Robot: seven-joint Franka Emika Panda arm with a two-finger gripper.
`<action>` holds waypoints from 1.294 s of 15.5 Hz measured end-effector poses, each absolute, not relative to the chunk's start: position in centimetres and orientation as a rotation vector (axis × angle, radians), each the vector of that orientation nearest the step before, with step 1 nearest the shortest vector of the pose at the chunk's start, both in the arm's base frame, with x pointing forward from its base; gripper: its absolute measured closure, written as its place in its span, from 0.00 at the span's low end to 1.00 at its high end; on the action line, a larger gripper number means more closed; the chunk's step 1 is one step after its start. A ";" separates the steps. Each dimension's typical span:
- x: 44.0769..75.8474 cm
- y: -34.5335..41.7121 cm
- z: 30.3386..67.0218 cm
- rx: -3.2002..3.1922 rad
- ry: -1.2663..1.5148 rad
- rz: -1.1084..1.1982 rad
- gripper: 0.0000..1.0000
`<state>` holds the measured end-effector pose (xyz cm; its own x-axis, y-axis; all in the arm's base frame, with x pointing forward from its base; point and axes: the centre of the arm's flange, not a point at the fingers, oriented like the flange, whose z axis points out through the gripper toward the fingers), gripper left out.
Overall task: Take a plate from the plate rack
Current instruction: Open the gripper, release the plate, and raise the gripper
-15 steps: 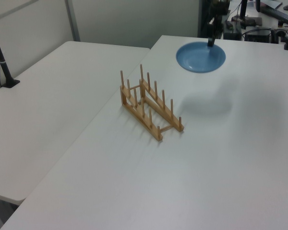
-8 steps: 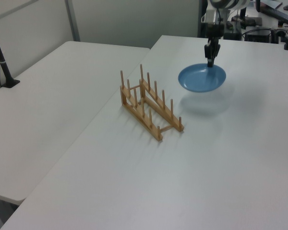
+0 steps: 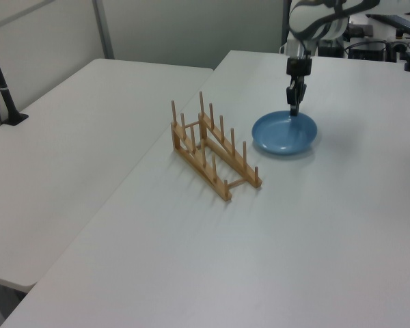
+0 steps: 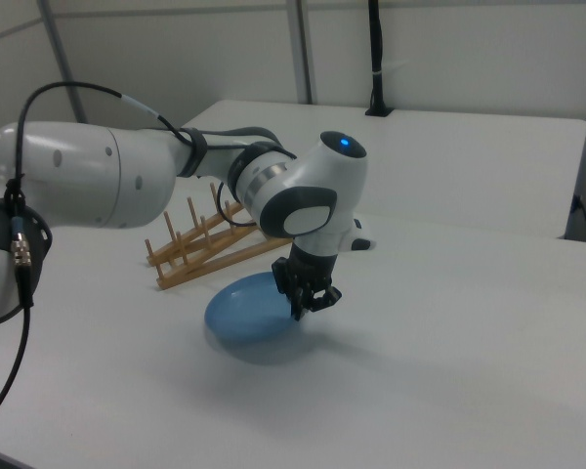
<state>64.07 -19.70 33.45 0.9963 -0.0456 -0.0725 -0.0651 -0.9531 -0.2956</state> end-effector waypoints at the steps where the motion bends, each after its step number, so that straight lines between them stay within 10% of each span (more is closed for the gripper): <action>1: 64.2 -19.4 32.8 -2.838 0.062 0.098 0.93; 7: 64.0 -19.4 32.0 -2.835 0.005 0.104 0.85; 15: 65.1 -19.1 36.8 -2.885 0.054 0.008 0.06; 20: 65.3 -11.4 46.2 -3.074 0.053 -0.033 0.00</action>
